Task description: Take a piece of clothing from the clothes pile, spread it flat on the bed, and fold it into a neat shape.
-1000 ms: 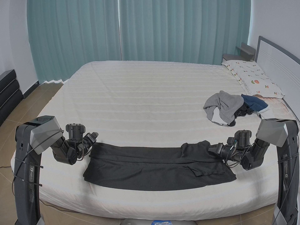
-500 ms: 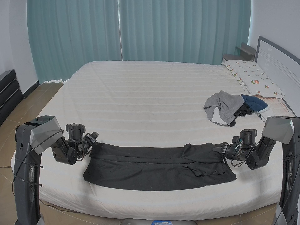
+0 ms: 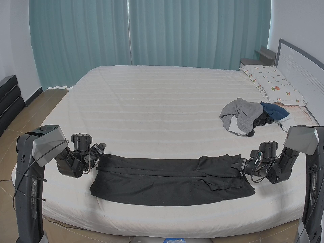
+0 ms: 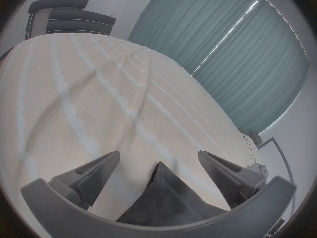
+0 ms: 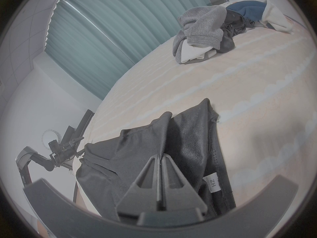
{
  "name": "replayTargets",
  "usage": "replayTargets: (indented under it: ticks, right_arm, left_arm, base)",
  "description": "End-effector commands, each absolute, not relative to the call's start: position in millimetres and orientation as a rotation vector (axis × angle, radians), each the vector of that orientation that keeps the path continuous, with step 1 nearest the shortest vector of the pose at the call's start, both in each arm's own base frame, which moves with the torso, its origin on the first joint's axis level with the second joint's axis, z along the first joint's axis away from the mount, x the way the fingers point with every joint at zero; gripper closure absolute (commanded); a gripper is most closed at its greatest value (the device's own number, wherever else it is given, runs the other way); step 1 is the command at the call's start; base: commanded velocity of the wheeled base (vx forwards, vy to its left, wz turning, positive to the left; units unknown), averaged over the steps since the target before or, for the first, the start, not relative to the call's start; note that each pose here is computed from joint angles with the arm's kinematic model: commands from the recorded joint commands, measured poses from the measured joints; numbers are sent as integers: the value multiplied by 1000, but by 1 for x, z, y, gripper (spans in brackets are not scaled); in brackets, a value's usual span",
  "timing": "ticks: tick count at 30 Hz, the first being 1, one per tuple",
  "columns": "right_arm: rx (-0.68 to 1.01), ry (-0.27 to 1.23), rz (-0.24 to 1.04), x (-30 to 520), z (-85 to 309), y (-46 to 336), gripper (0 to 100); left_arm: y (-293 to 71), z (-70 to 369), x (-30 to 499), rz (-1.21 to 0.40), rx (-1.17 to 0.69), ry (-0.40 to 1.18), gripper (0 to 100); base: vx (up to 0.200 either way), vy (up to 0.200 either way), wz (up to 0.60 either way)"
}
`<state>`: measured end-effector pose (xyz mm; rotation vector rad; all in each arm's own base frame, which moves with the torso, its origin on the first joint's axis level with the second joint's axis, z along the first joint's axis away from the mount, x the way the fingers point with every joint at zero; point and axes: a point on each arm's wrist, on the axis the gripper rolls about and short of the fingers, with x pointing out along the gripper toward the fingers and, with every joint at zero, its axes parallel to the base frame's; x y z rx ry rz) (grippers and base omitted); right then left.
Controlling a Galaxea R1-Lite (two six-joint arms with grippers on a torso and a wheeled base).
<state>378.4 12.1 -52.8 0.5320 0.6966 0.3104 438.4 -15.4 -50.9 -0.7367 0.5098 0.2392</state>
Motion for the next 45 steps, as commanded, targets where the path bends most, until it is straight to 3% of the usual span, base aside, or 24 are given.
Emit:
replayTargets:
  ticks: [1, 14, 21, 22, 26, 29, 37, 45]
  right_arm:
    - [534, 694, 310, 379, -52, 12, 0]
    - [532, 566, 313, 392, -8, 12, 0]
    - [527, 571, 245, 377, -2, 18, 0]
    - [634, 612, 232, 356, 7, 34, 0]
    - [801, 681, 221, 331, 19, 56, 0]
    - [836, 733, 198, 315, 15, 67, 0]
    - [810, 847, 135, 302, -17, 84, 0]
    - [788, 778, 115, 306, -40, 87, 0]
  left_arm:
    - [-17, -47, 439, 232, -734, 499, 0]
    - [-22, -16, 436, 207, -748, 449, 0]
    - [-27, -15, 427, 215, -752, 476, 0]
    - [-26, -1, 410, 215, -763, 488, 0]
    - [-40, 0, 388, 210, -805, 544, 0]
    - [-46, -10, 370, 220, -825, 600, 0]
    - [-50, -19, 354, 217, -922, 574, 0]
    - [-49, -25, 349, 186, -935, 515, 0]
  base:
    - [0, 0, 0]
    - [0, 0, 0]
    - [-171, 0, 0]
    - [0, 0, 0]
    - [0, 0, 0]
    - [0, 0, 0]
    - [0, 0, 0]
    - [0, 0, 0]
